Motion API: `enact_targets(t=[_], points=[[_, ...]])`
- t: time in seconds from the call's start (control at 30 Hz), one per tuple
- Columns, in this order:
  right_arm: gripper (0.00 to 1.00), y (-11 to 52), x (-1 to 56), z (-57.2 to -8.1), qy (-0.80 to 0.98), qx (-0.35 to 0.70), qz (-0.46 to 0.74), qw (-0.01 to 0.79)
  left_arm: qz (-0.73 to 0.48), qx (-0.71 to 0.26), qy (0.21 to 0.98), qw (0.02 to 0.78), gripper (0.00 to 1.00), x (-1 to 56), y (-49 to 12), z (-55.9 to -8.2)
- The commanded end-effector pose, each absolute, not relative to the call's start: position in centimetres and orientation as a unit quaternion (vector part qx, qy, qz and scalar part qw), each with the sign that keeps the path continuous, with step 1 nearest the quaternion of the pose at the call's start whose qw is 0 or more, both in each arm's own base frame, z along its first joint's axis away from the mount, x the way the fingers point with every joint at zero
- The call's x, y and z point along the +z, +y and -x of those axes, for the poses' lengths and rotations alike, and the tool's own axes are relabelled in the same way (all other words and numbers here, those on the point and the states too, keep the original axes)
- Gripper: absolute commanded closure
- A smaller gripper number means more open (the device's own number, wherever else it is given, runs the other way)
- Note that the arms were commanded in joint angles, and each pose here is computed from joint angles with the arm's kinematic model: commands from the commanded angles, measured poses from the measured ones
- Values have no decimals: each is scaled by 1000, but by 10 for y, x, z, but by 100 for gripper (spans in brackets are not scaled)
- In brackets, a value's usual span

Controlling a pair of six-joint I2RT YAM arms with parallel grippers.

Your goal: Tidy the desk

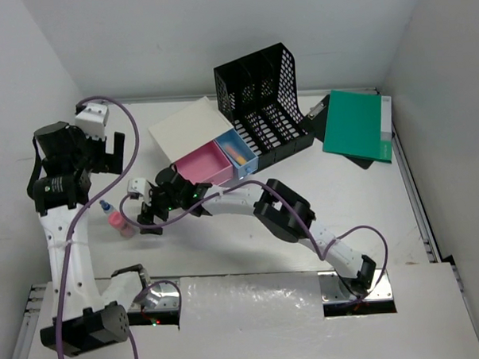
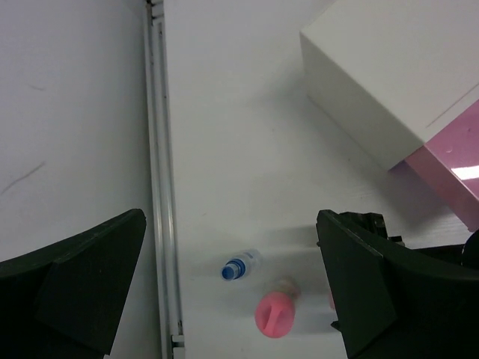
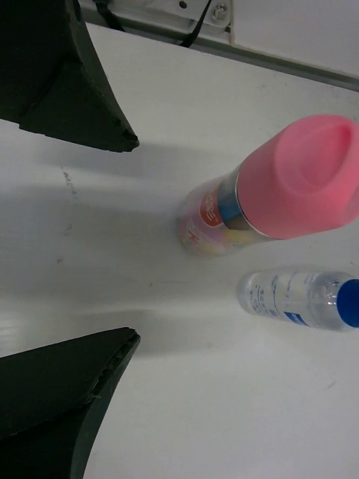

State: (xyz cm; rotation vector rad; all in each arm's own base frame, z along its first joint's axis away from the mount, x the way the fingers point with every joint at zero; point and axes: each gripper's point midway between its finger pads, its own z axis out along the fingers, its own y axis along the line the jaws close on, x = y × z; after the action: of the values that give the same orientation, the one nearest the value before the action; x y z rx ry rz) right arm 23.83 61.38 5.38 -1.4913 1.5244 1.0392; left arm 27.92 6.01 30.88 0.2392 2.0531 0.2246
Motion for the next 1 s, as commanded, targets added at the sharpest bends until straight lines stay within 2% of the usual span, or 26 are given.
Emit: enact_targets(t=[0.0, 0.37, 0.5, 0.83, 0.97], points=[[3, 647, 104, -235, 529, 466, 560, 435, -84, 99, 854, 503, 3, 300, 67, -288], [5, 669, 87, -251, 542, 496, 494, 466, -86, 110, 855, 499, 2, 294, 74, -295], [9, 669, 91, -256, 539, 495, 483, 481, -90, 111, 855, 498, 2, 292, 73, -295], [27, 676, 98, -242, 515, 530, 488, 464, -93, 118, 853, 500, 2, 294, 75, -293], [28, 677, 99, -231, 503, 540, 495, 458, -95, 122, 853, 499, 2, 292, 76, -293]])
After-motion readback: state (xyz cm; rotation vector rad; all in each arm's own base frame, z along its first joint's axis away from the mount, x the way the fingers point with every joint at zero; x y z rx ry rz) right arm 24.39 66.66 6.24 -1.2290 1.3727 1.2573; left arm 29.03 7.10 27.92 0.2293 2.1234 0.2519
